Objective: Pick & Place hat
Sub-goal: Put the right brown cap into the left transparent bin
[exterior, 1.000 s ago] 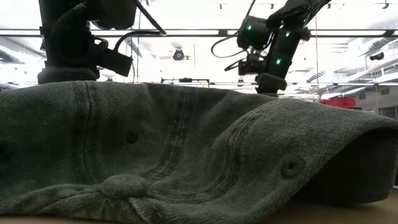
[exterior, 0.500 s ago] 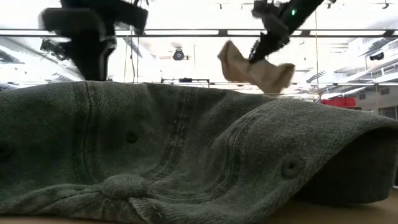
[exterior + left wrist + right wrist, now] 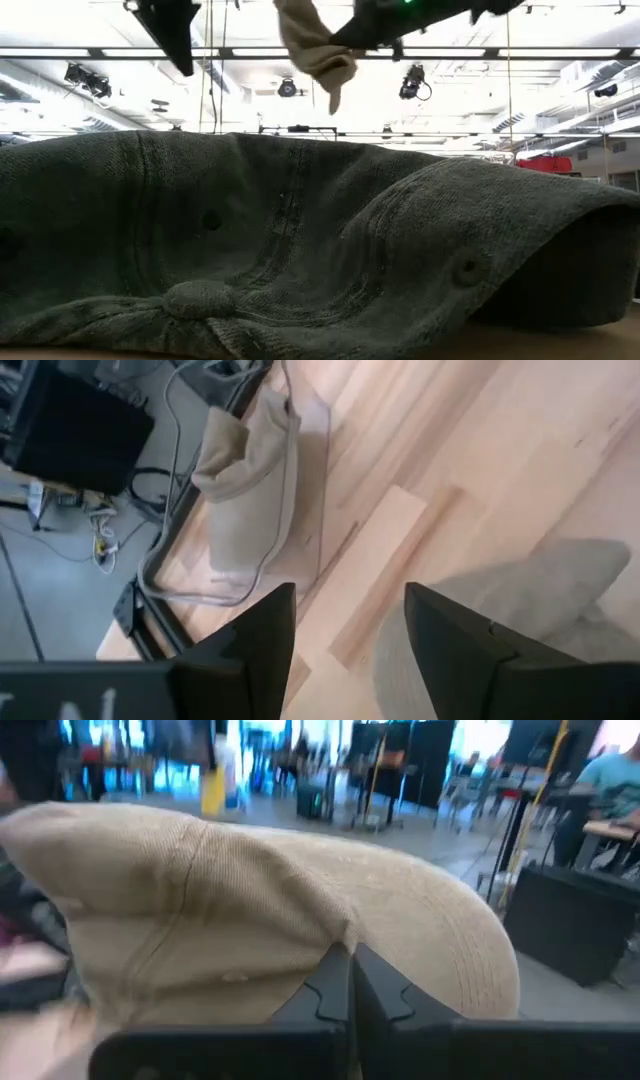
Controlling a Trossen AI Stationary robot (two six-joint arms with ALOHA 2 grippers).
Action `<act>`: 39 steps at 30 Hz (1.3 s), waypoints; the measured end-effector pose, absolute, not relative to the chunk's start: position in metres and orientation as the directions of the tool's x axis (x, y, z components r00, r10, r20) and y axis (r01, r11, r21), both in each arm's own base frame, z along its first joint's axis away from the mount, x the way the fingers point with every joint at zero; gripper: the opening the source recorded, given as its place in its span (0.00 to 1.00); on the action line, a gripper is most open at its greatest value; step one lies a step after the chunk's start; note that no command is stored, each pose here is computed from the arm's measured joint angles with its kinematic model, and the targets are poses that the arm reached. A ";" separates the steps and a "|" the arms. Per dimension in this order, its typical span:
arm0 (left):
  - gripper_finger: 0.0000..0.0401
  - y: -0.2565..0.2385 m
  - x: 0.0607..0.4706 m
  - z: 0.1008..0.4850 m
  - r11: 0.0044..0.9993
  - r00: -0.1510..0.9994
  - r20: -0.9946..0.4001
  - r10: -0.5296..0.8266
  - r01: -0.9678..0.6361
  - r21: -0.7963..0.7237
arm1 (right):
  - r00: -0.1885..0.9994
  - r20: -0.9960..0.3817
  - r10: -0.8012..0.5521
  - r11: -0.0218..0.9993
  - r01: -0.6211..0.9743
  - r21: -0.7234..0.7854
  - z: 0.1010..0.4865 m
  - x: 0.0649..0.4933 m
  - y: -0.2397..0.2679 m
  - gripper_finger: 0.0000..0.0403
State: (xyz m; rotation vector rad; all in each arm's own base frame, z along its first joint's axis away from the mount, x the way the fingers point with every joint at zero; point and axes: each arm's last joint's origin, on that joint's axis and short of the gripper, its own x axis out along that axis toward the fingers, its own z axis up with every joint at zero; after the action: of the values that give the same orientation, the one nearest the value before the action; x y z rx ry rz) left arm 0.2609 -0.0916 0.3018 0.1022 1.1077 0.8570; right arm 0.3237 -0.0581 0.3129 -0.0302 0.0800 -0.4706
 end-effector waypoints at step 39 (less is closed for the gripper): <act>0.48 -0.084 0.255 0.311 0.658 0.187 -0.717 0.672 -0.595 0.462 | 0.769 -0.363 -0.526 0.740 0.624 0.252 0.213 0.490 -0.166 0.04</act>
State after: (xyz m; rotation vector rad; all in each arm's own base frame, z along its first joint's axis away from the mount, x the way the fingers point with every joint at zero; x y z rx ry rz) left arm 0.2554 -0.0837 0.3108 0.0858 1.0561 0.8930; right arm 0.4896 -0.1656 0.2127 0.3739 0.2777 -0.6394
